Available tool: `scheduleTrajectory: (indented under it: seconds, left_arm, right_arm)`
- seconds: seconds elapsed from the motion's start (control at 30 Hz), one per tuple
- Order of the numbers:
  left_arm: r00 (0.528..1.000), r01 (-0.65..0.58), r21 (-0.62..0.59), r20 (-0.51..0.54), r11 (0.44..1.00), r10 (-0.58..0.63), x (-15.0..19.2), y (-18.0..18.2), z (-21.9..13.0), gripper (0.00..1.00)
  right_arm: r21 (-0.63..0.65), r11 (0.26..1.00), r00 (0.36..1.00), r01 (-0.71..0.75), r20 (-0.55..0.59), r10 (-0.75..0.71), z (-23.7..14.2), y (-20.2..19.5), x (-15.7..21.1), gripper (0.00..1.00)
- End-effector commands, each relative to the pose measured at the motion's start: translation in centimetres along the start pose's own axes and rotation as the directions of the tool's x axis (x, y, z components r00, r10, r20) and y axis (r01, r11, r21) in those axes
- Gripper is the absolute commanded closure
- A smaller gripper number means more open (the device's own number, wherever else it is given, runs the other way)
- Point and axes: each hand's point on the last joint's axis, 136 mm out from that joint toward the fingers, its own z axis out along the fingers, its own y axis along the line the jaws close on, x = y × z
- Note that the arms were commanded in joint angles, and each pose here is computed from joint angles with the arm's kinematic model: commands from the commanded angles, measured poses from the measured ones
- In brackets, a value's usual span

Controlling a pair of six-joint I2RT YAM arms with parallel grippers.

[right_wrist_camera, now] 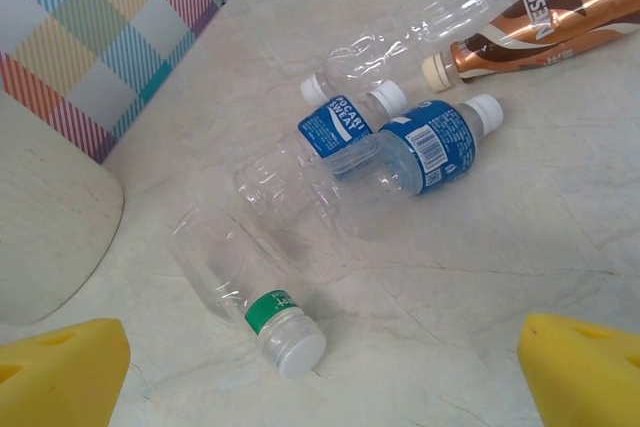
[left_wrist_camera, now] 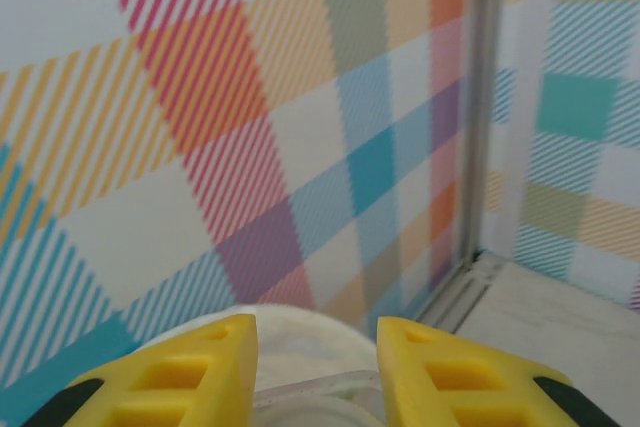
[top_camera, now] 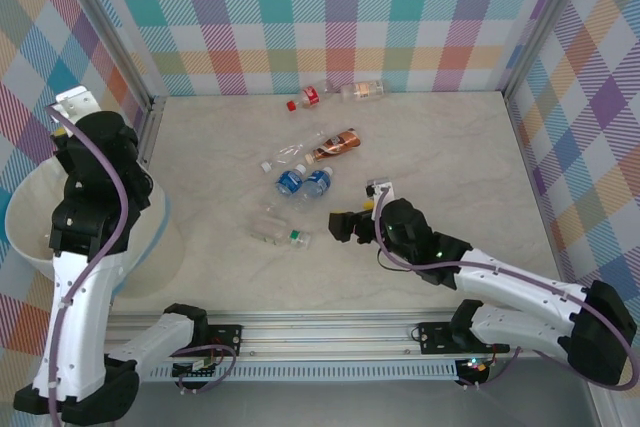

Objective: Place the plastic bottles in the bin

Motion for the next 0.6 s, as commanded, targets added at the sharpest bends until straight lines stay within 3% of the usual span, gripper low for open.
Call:
scheduleTrajectory:
  seconds: [0.0, 0.13, 0.23, 0.3, 0.37, 0.5, 0.57]
  left_arm:
    - [0.993, -0.063, -0.103, -0.11, 0.993, 0.051, 3.0, 1.5, 1.9, 1.0]
    - [0.962, -0.181, -0.156, -0.234, 0.971, 0.142, 6.3, 2.1, 3.3, 1.0]
    - [0.935, -0.252, -0.195, -0.301, 0.948, 0.187, 8.1, 3.1, 3.9, 0.94]
    - [0.918, -0.287, -0.207, -0.339, 0.935, 0.206, 9.0, 3.7, 4.3, 0.81]
    - [0.91, -0.302, -0.206, -0.353, 0.931, 0.217, 9.2, 3.8, 4.4, 0.61]
    - [0.907, -0.265, -0.129, -0.369, 0.956, 0.202, 9.0, 2.7, 4.4, 0.3]
    - [0.899, -0.265, -0.105, -0.386, 0.958, 0.207, 8.9, 2.2, 4.4, 0.19]
  right_arm:
    - [-0.045, 0.999, 1.0, 0.028, 0.008, -0.027, 0.3, 1.4, -1.0, 0.0]
    - [-0.045, 0.998, 0.998, 0.053, -0.016, -0.054, 0.8, 1.8, -0.9, 0.0]
    - [-0.043, 0.997, 0.998, 0.062, -0.027, -0.063, 1.2, 1.8, -0.8, 0.0]
    - [-0.048, 0.997, 0.997, 0.067, -0.038, -0.069, 1.5, 2.0, -0.6, 0.0]
    - [-0.049, 0.996, 0.996, 0.07, -0.052, -0.073, 1.7, 2.1, -0.4, 0.0]
    - [-0.043, 0.996, 0.994, 0.078, -0.075, -0.081, 2.2, 2.0, -0.1, 0.0]
    - [-0.043, 0.996, 0.993, 0.077, -0.081, -0.08, 2.4, 2.0, 0.1, 0.0]
